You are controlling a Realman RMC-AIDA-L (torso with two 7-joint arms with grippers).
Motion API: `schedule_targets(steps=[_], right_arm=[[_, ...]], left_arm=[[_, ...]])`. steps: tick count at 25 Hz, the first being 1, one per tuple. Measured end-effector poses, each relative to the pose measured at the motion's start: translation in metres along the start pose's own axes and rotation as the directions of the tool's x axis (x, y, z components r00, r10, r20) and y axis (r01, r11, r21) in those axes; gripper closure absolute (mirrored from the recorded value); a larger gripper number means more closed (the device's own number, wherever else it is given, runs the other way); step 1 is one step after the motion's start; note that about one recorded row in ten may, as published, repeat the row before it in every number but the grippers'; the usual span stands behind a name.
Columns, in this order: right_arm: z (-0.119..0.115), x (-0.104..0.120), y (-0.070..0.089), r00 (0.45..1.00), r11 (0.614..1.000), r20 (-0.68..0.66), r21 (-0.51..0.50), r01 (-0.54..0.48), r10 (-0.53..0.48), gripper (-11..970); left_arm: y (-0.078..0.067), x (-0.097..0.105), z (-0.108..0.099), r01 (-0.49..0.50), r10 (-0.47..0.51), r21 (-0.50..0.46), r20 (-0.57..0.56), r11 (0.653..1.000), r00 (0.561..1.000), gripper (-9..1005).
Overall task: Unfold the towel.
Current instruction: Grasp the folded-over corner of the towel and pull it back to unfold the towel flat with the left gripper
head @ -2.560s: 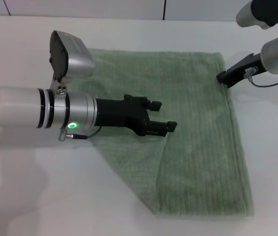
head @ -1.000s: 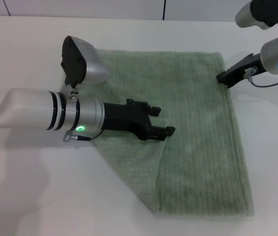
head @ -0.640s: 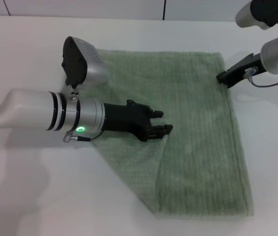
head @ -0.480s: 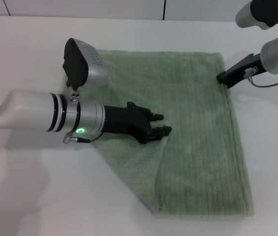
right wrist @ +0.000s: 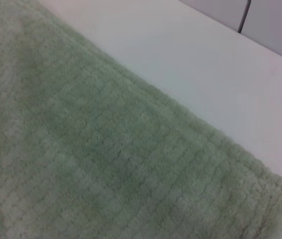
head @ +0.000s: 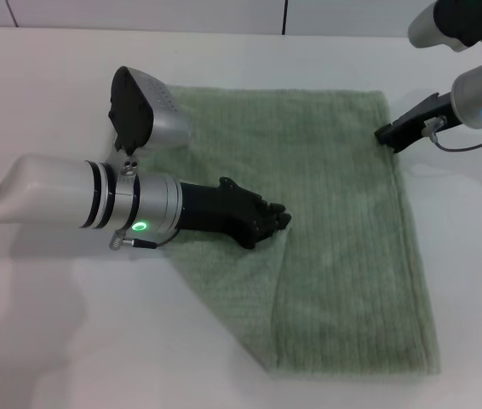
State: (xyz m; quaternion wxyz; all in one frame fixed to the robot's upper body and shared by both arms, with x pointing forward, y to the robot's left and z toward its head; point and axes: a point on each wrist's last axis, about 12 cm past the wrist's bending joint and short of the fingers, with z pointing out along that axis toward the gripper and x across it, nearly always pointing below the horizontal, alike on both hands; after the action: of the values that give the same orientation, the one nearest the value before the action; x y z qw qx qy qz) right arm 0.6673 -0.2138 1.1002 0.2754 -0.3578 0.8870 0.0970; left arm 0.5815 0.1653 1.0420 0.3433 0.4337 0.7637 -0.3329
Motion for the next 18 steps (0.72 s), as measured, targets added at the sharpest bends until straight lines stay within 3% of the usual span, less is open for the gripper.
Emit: schedule_targets(steps=[8, 18], right_arm=[[0.000, 0.000, 0.000, 1.000, 1.000, 0.001, 0.002, 0.001, -0.001, 959], [0.000, -0.001, 0.000, 1.000, 1.000, 0.002, 0.003, 0.001, -0.001, 960]], left_arm=[[0.002, -0.001, -0.004, 0.021, -0.021, 0.012, 0.007, 1.000, 1.000, 966], [0.002, -0.006, -0.022, 0.029, -0.033, 0.085, 0.042, 0.996, 0.999, 970]])
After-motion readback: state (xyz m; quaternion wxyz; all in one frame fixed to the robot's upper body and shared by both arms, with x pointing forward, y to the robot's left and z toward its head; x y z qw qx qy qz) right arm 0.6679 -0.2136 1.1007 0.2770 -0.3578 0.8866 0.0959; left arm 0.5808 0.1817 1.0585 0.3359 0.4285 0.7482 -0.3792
